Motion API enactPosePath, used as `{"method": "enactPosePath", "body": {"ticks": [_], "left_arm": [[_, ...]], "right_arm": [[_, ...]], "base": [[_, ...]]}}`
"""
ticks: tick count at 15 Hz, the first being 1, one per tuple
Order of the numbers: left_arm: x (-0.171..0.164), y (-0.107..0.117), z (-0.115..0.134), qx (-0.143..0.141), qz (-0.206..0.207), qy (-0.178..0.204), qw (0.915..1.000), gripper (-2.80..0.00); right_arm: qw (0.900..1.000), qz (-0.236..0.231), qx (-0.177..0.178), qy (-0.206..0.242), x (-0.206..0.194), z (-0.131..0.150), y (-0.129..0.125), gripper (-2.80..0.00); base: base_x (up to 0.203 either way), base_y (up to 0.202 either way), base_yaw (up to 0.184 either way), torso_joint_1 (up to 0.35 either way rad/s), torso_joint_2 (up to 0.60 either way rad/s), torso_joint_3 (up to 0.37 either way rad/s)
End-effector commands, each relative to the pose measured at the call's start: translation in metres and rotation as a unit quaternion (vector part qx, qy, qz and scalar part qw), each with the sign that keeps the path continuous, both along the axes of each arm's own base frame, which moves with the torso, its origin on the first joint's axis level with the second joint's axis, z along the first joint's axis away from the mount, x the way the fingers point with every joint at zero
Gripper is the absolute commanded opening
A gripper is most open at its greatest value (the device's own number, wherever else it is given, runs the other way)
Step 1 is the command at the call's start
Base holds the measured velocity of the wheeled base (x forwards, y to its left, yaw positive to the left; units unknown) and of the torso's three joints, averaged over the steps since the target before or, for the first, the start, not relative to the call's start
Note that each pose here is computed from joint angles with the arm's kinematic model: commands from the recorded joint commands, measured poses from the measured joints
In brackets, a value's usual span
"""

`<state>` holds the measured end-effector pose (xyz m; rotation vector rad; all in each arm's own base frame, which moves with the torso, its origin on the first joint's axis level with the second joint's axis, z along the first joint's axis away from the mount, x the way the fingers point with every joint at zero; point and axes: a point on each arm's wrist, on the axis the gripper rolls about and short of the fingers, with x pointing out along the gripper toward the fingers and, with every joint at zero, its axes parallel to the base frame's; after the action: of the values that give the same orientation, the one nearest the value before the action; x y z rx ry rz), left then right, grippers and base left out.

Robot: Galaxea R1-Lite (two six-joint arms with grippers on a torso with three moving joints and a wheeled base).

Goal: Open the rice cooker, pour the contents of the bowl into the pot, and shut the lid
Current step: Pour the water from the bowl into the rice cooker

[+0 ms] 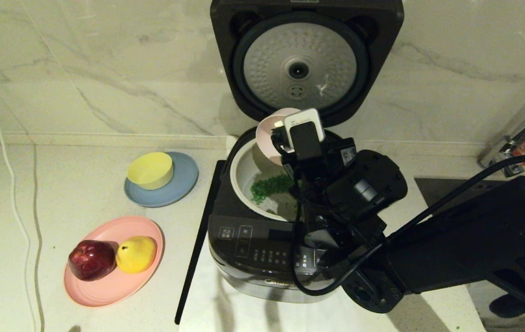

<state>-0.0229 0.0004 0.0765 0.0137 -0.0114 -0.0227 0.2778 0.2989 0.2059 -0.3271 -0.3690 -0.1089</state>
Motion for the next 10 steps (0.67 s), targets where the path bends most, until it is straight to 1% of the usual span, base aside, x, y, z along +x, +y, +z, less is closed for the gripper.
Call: {"method": "enactPosePath", "body": {"ticks": [1,4,5,6,8,10], "left_arm": [[0.001,0.000,-0.002,0.000,0.000,0.003,1.0000,-2.80],[0.001,0.000,-0.002,0.000,0.000,0.003,1.0000,-2.80],[0.001,0.000,-0.002,0.000,0.000,0.003,1.0000,-2.80],[0.001,0.000,-0.002,0.000,0.000,0.003,1.0000,-2.80],[0.001,0.000,-0.002,0.000,0.000,0.003,1.0000,-2.80],[0.001,0.000,-0.002,0.000,0.000,0.003,1.0000,-2.80]], "right_arm": [[1.000,-0.007,0.015,-0.013,-0.004,0.015,-0.005,-2.80],[0.998,-0.011,0.052,-0.034,-0.022,0.049,-0.015,-2.80],[0.997,-0.014,0.068,-0.037,-0.032,0.062,-0.019,-2.80],[0.996,-0.017,0.077,-0.035,-0.040,0.073,-0.023,-2.80],[0.996,-0.019,0.081,-0.022,-0.058,0.094,-0.033,-2.80],[0.997,-0.026,0.072,-0.004,-0.069,0.109,-0.043,-2.80]], "base": [[0.000,0.000,0.000,0.000,0.00,0.000],[0.000,0.000,0.000,0.000,0.00,0.000],[0.000,0.000,0.000,0.000,0.00,0.000],[0.000,0.000,0.000,0.000,0.00,0.000],[0.000,0.000,0.000,0.000,0.00,0.000],[0.000,0.000,0.000,0.000,0.00,0.000]]}}
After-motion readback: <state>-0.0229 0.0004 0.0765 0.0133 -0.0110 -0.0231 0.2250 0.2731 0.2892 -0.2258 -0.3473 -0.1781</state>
